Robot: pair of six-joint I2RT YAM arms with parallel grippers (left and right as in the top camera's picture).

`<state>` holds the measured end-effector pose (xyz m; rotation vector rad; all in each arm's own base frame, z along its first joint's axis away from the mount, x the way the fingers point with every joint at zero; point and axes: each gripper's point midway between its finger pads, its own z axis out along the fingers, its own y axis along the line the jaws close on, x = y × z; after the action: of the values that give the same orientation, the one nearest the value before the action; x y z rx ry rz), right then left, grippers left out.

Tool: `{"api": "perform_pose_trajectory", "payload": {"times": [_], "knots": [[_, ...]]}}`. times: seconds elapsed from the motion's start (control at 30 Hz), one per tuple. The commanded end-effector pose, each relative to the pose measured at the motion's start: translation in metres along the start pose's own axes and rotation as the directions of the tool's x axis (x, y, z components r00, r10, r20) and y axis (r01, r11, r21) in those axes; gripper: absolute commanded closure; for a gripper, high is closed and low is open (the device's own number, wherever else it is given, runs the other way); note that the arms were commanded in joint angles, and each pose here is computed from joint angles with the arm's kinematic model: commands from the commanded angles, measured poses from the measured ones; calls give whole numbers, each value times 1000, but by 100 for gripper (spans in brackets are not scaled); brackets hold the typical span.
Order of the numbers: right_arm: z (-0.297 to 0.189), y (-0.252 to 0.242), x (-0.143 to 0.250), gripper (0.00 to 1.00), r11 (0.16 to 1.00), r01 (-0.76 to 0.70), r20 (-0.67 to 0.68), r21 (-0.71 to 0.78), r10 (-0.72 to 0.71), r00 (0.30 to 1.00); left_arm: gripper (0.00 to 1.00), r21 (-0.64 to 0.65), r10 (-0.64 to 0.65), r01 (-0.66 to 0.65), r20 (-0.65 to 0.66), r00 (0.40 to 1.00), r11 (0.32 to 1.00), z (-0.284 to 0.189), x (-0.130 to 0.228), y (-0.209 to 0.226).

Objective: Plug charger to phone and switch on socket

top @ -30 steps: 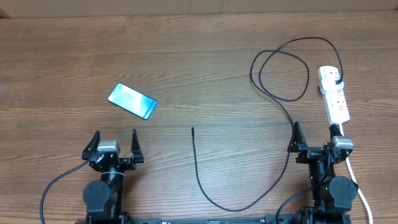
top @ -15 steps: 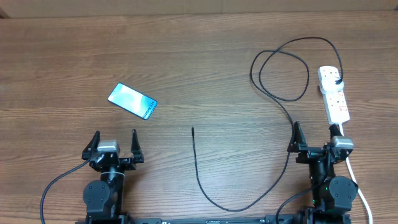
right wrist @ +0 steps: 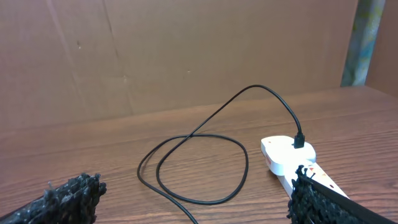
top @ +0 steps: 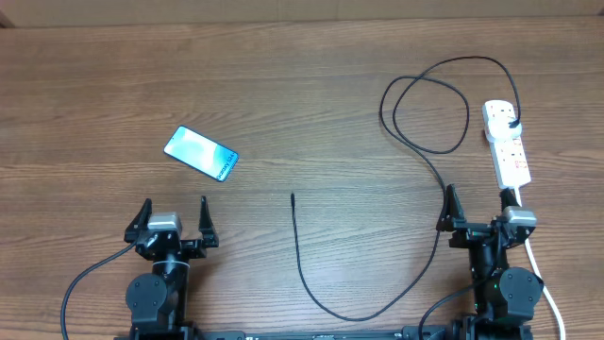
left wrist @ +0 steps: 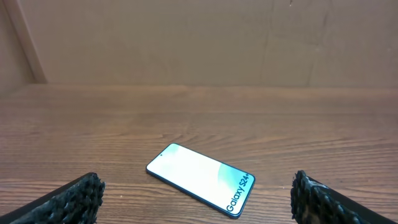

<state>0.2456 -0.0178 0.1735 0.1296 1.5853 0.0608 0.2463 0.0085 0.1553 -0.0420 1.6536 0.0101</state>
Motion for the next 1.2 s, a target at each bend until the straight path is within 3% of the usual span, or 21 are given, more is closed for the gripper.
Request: {"api": "perform_pose_trajectory", "payload": {"times": [0.0,1.17], "knots": [[0,0,2,0,1000,0,1,-1,0,1000,0,4,18,-18,6,1000,1000,0,0,0],[0,1,3,0,1000,0,1,-4,0,1000,0,-12,10,-9,20,1000,1000,0,-4,2]]}}
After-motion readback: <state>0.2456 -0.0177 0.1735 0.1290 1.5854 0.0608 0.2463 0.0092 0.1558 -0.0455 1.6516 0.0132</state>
